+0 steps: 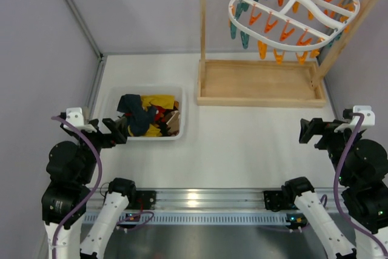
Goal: Remove the socks clipped to the hanger
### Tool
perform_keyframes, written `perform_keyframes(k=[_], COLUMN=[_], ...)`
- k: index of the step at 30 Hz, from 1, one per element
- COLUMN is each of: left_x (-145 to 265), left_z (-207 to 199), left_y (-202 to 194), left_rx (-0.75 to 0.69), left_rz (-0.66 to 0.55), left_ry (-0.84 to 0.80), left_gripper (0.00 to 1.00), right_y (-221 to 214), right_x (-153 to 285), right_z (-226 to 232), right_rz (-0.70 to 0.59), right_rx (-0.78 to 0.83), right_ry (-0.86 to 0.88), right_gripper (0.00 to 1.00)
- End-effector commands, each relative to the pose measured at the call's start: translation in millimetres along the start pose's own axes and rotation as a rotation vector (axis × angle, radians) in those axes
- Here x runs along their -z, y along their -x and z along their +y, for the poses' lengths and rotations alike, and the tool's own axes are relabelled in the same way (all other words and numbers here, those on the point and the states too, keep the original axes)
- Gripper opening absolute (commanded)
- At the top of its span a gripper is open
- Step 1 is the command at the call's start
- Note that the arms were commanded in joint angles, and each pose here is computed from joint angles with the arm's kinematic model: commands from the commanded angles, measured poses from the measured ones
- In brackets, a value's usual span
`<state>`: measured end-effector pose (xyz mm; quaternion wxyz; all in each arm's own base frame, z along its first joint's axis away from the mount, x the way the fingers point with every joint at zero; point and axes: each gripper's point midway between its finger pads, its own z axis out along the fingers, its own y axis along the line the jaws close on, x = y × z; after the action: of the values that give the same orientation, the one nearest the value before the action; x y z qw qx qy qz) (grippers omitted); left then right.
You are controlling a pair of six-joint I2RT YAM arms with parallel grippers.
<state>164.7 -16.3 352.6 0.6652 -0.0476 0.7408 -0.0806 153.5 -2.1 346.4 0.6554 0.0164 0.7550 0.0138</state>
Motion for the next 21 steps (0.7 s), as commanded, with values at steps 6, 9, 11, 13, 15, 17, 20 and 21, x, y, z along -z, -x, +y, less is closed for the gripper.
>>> perform_keyframes(k=[6,9,11,13,15,17,20,21], left_x=[0.9,-0.4,-1.3,-2.2,-1.6,-2.0,-2.0,-2.1], left_z=[2.5,4.6,4.2,3.4,3.7,4.1,3.9,3.9], left_y=[-9.8,-10.9,-10.9,-10.6,-8.0,-7.7,-6.0,-5.6], left_rx=[-0.045,-0.035,-0.029,-0.028,-0.025,-0.024,-0.022,-0.022], left_rz=[-0.001,0.001,0.004,0.008,0.000,0.001,-0.004,-0.004], left_ry=[-0.009,0.005,0.006,0.004,0.007,0.010,0.011,0.011], left_gripper=[0.98,0.98,0.98,0.98,0.98,0.98,0.98,0.98], right_y=[-7.5,-7.2,-9.5,-13.1,-12.0,-16.8,-20.6,-20.3], right_x=[13.3,10.9,8.6,6.3,4.7,0.8,-3.7,-4.8], right_z=[-14.6,-10.7,-8.7,-3.6,1.6,2.9,2.6,2.3], right_rz=[-0.006,-0.012,-0.006,-0.001,-0.015,-0.006,0.002,-0.002], right_rx=[0.031,0.023,0.020,0.006,-0.011,-0.014,-0.014,-0.016], right_ry=[-0.045,-0.028,-0.020,0.002,0.027,0.028,0.019,0.015], right_gripper=[0.99,0.99,1.00,0.99,1.00,0.99,0.99,1.00])
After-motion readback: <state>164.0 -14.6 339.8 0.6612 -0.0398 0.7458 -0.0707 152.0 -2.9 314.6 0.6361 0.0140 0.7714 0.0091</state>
